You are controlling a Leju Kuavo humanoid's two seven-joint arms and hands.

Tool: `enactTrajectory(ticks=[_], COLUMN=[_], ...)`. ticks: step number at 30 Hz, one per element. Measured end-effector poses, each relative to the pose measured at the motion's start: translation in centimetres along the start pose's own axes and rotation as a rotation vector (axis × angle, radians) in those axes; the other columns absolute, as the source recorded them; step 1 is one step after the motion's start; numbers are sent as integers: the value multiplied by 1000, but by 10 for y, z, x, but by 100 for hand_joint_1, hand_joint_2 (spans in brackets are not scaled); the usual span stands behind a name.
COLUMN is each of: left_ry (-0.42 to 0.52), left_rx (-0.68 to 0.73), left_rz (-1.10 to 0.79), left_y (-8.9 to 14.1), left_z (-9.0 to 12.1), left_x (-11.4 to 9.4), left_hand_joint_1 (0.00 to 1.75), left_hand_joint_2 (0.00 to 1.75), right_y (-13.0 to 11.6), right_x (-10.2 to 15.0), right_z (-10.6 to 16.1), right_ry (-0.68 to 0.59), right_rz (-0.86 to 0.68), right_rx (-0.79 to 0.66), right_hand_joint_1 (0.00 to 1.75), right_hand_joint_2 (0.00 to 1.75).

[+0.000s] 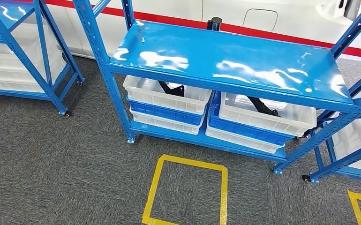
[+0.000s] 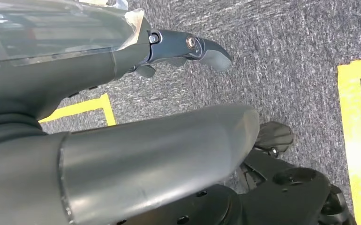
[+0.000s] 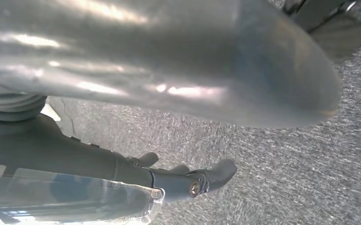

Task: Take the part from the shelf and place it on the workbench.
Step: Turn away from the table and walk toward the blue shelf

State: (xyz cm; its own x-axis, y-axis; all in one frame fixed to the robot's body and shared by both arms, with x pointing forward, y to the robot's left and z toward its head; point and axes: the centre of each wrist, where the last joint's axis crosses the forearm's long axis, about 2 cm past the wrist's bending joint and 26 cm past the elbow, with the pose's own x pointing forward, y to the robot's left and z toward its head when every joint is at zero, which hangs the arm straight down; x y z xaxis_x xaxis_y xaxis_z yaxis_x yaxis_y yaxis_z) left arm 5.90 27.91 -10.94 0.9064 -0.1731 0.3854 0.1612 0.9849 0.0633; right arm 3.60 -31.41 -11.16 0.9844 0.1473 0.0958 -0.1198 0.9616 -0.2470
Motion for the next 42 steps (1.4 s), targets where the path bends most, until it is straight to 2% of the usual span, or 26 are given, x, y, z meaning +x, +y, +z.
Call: enactTrajectory(ticks=[33, 37, 38, 42], left_ry=[3, 13, 13, 16], left_rx=[27, 36, 36, 30], left_rz=[7, 11, 15, 40], left_y=[0, 0, 0, 0], left_z=[0, 0, 0, 0], left_x=[1, 1, 1, 1], left_hand_joint_1=[0, 0, 0, 0], left_hand_joint_2=[0, 175, 175, 175], right_y=[0, 0, 1, 2], right_x=[0, 0, 0, 0], right_z=[0, 0, 0, 0], right_ry=[-16, -14, -13, -15], right_rz=[24, 24, 23, 14], right_rx=[-6, -6, -6, -2], right_hand_joint_1=[0, 0, 0, 0], right_hand_joint_2=[0, 0, 0, 175])
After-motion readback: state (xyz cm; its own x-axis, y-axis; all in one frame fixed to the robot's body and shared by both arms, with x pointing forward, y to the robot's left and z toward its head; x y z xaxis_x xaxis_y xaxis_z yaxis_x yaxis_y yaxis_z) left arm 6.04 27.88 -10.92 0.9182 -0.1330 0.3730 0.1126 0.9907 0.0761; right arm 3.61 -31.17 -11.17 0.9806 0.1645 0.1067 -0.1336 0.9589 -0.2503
